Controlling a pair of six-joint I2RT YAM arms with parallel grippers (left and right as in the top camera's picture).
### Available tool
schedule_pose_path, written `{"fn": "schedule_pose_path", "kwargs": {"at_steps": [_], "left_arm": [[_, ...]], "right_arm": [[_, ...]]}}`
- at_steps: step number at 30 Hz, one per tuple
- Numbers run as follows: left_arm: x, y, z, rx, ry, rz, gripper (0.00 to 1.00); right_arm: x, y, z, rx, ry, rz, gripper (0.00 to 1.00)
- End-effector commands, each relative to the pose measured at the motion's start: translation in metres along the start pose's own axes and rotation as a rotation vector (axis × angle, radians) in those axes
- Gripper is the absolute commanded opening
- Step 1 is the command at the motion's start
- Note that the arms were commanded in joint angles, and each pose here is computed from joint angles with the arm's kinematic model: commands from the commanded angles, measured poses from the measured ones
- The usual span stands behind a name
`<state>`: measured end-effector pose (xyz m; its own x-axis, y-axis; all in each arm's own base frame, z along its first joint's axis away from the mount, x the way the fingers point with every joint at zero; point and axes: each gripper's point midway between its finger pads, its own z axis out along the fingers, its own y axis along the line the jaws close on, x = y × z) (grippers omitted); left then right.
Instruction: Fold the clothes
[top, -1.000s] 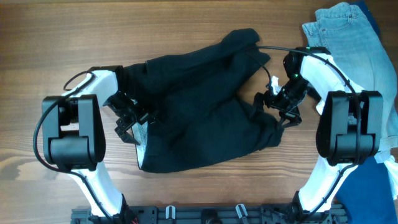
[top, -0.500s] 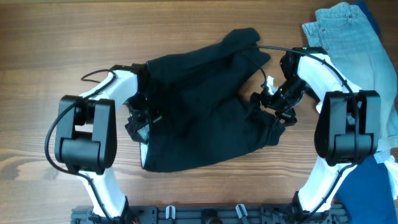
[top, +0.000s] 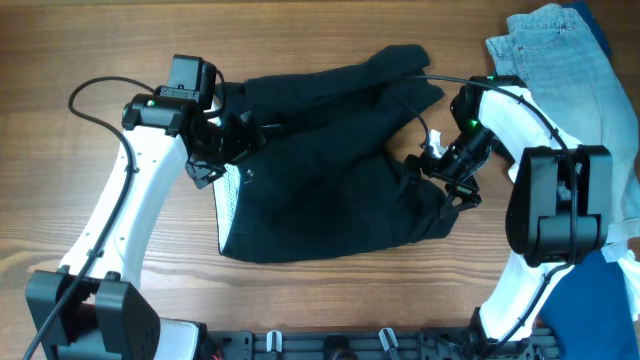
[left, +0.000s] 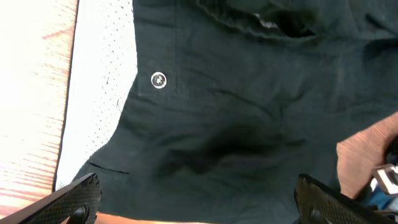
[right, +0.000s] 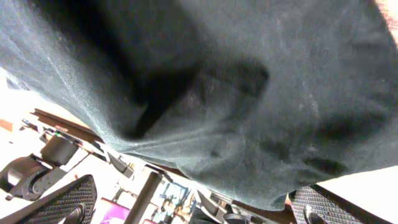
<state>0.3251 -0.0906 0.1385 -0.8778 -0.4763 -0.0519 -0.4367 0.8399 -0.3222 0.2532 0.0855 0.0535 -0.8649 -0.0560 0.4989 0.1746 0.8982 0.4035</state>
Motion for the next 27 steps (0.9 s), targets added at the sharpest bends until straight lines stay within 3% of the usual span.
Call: {"fn": "schedule_pose_path", "kwargs": {"at_steps": [1,9,13,17,18,19,20,21,24,27], "left_arm": [[-0.009,0.002,0.002,-0.03,-0.04,-0.004,1.0],[-0.016,0.002,0.001,-0.033,-0.07,0.001,1.0],[-0.018,0.001,0.002,-0.029,-0.08,0.003,1.0],[-0.018,0.007,0.022,-0.059,-0.042,-0.007,1.0],[-0.018,0.01,0.032,-0.077,-0.021,-0.011,0.85],[-0.018,0.012,0.04,-0.09,-0.004,-0.013,0.48],[-0.019,0.013,0.047,-0.099,0.008,-0.016,0.31],[-0.02,0.016,0.059,-0.111,0.023,-0.02,0.25],[-0.025,0.021,0.1,-0.133,0.075,-0.031,0.31],[-0.028,0.022,0.124,-0.128,0.093,-0.034,0.25]], "right_arm": [[0.006,0.006,-0.004,-0.012,-0.006,-0.029,1.0],[-0.062,-0.009,-0.055,0.185,-0.446,-0.041,1.0],[-0.055,0.002,-0.091,0.237,-0.583,-0.16,1.0],[-0.041,0.009,-0.102,0.232,-0.617,-0.173,1.0],[-0.036,0.012,-0.102,0.22,-0.611,-0.175,1.0],[-0.033,0.013,-0.102,0.213,-0.605,-0.175,1.0],[-0.031,0.014,-0.102,0.207,-0.604,-0.176,1.0],[-0.029,0.016,-0.102,0.198,-0.603,-0.176,1.0],[-0.024,0.026,-0.104,0.152,-0.608,-0.195,1.0],[-0.018,0.03,-0.111,0.147,-0.637,-0.209,1.0]]}}
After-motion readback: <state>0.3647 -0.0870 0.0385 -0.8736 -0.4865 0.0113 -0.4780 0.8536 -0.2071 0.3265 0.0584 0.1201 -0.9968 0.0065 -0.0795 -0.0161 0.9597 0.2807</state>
